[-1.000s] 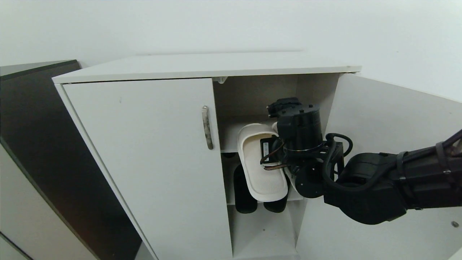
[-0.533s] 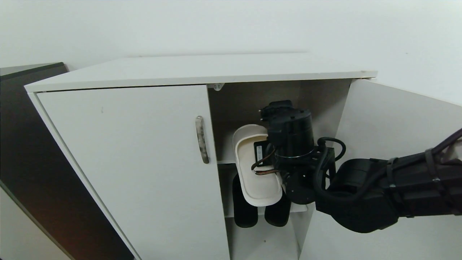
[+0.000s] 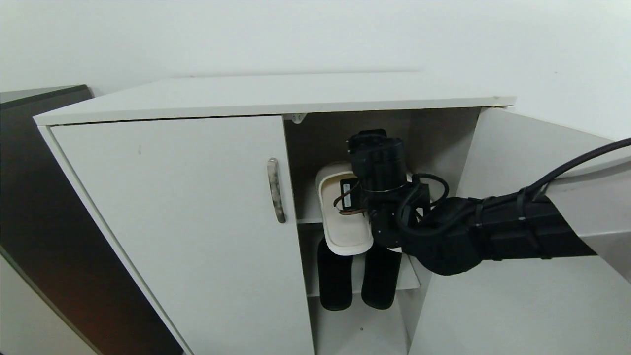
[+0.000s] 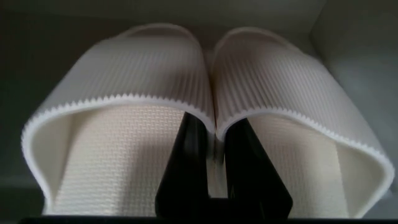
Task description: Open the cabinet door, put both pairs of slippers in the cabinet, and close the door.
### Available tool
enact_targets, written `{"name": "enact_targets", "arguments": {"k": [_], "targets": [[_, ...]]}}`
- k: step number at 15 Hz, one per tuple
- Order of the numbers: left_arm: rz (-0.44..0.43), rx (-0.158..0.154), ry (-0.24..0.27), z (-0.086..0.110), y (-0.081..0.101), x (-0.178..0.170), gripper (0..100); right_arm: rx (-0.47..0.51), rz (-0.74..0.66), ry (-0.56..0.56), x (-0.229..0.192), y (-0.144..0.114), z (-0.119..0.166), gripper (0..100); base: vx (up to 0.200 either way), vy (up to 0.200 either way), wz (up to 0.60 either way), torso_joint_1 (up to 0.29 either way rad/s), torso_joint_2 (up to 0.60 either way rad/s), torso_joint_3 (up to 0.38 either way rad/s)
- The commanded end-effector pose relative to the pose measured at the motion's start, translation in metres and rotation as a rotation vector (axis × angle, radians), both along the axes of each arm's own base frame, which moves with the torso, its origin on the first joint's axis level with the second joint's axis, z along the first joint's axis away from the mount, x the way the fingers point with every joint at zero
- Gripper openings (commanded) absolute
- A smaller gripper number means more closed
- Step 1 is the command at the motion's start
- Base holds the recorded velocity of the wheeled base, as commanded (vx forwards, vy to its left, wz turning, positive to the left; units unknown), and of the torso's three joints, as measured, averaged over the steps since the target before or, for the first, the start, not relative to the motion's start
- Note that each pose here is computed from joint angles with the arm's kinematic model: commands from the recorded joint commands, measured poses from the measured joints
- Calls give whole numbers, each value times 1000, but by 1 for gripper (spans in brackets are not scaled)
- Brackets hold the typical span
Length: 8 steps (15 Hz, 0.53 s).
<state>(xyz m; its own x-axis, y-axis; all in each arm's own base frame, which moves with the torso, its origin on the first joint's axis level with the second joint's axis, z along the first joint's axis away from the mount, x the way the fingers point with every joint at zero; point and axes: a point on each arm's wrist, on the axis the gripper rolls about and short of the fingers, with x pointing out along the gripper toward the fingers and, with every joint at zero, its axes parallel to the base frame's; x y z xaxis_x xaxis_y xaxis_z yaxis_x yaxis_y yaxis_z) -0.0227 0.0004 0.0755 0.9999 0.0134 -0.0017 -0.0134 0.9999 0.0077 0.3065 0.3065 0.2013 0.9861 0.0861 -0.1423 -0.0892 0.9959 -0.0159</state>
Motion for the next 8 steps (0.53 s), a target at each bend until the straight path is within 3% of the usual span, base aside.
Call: {"name": "enact_targets", "arguments": {"k": [1,8], "targets": [[0,0,0,0,0,0,0,-9,-4,10,15,5,1,0,0,0,0,0,0,0],[2,0,0,0,0,0,0,-14,-57,22,49,4,9,0,0,0,0,0,0,0]]}}
